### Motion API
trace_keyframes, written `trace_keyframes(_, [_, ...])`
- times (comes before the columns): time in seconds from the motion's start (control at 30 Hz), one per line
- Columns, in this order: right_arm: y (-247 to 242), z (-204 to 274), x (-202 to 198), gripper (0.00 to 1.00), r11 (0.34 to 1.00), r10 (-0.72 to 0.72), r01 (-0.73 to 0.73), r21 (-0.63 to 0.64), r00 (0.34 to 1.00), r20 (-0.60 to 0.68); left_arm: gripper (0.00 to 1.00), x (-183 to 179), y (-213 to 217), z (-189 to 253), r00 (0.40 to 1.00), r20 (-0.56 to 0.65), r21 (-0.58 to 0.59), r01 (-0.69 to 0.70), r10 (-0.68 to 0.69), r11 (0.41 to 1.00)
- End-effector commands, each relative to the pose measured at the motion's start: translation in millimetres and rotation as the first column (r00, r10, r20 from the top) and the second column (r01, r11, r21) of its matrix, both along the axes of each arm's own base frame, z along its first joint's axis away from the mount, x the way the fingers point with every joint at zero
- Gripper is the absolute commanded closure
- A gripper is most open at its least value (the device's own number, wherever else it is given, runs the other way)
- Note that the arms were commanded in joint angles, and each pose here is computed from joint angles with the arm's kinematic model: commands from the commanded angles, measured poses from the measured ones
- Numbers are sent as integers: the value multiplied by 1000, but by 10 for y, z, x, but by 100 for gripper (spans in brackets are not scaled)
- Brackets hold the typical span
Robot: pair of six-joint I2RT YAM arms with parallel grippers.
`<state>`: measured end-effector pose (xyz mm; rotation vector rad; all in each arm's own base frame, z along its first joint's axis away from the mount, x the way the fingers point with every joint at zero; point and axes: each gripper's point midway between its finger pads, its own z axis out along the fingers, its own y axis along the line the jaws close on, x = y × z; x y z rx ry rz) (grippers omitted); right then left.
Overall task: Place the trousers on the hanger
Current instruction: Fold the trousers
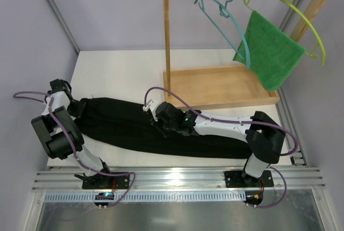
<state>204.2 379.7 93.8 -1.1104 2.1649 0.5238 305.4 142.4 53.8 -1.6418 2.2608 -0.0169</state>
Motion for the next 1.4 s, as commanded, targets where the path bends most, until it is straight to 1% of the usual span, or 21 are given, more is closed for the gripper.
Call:
trace_keyframes(0.0, [35, -118, 3, 72, 999, 37, -37, -26, 999, 15, 87, 137, 44, -16, 1000, 19, 16, -6, 6, 1000])
trace_keyframes(0.03, [37, -153, -19, 72, 999, 44, -44, -32, 999, 9, 96, 133, 38, -41, 1000, 8, 14, -8, 8, 1000])
trace_keyframes(0.07, [26, -211, -14, 72, 998, 45, -44, -46, 999, 9, 99, 131, 30, -38, 1000, 7, 9, -9, 9, 1000])
trace_keyframes(0.17, [-19, -314, 64, 72, 995, 16, -13, -94, 999, 32, 99, 158, 14, 14, 1000, 20, 10, -12, 11, 1000])
trace_keyframes(0.23, [-23, -317, 131, 69, 994, 2, 4, -108, 998, 55, 99, 181, 7, 90, 999, 37, 21, -8, 7, 1000])
trace_keyframes(0.3, [-32, -355, 164, 68, 992, -8, 17, -129, 998, 69, 100, 206, -2, 151, 999, 49, 28, -4, 3, 1000])
trace_keyframes(0.47, [-25, -229, 260, 68, 990, -38, 54, -134, 992, 118, 99, 248, -16, 288, 999, 51, 61, 14, -18, 998])
trace_keyframes(0.63, [-67, -233, 321, 67, 984, -55, 78, -162, 988, 144, 99, 264, -29, 309, 998, 57, 63, 21, -24, 998])
trace_keyframes(0.8, [-77, -229, 361, 64, 981, -62, 90, -171, 985, 162, 99, 264, -35, 325, 998, 56, 67, 24, -28, 997])
trace_keyframes(1.1, [-35, -439, 385, 65, 975, -53, 83, -206, 987, 151, 99, 272, -37, 349, 998, 62, 69, 24, -28, 997])
trace_keyframes(1.23, [-47, -379, 411, 78, 975, -67, 100, -196, 983, 172, 99, 288, -48, 370, 997, 75, 66, 18, -23, 998])
trace_keyframes(1.27, [-49, -341, 416, 88, 976, -70, 103, -190, 982, 177, 99, 292, -51, 385, 997, 79, 65, 14, -19, 998])
trace_keyframes(1.3, [-53, -263, 432, 93, 977, -78, 111, -179, 980, 185, 100, 291, -52, 400, 996, 84, 63, 12, -18, 998])
trace_keyframes(1.33, [-70, -218, 409, 96, 977, -73, 107, -183, 980, 185, 99, 297, -55, 415, 996, 87, 62, 13, -19, 998])
trace_keyframes(1.37, [-86, -175, 413, 96, 978, -74, 108, -181, 979, 189, 99, 319, -60, 455, 995, 98, 65, 17, -23, 998])
